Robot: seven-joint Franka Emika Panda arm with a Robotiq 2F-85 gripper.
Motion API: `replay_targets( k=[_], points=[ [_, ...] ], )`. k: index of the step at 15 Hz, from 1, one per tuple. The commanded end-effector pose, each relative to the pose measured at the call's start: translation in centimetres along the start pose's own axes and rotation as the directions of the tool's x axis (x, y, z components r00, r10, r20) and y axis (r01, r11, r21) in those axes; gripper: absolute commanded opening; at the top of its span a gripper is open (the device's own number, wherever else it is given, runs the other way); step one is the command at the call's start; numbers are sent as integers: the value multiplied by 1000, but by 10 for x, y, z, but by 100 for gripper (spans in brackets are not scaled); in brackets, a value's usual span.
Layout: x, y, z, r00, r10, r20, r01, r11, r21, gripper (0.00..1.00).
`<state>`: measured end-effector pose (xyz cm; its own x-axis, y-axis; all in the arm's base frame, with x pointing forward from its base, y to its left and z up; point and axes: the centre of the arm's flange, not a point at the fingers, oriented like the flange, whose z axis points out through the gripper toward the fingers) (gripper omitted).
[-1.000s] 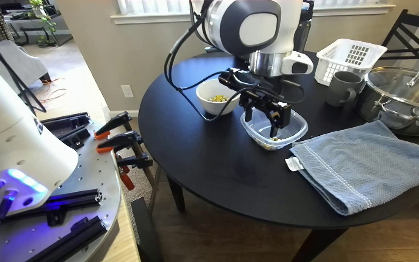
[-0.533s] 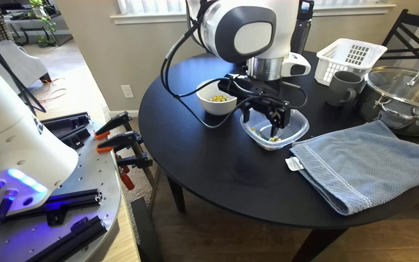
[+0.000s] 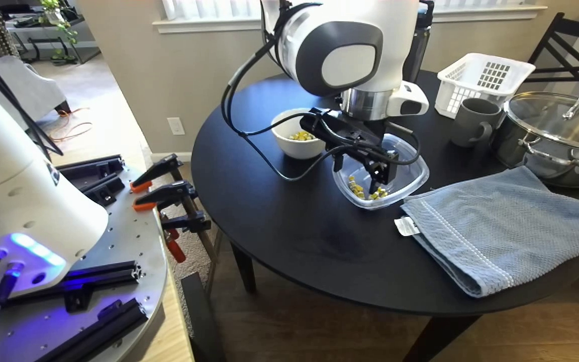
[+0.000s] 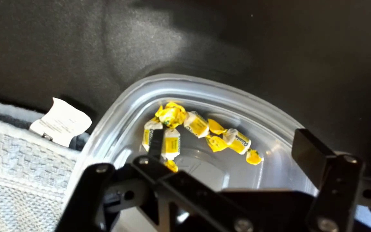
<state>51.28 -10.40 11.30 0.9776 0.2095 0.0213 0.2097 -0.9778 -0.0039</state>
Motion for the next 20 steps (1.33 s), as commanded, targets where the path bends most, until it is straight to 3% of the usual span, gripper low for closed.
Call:
replay_targets(
  k=[1, 10, 20],
  points=[
    [-8, 7, -13, 999, -6, -50, 8, 999, 32, 100],
    [-7, 14, -26, 993, 68, -93, -59, 994, 91, 100],
    [13, 5, -13, 995, 90, -51, -89, 996, 18, 100]
  ],
)
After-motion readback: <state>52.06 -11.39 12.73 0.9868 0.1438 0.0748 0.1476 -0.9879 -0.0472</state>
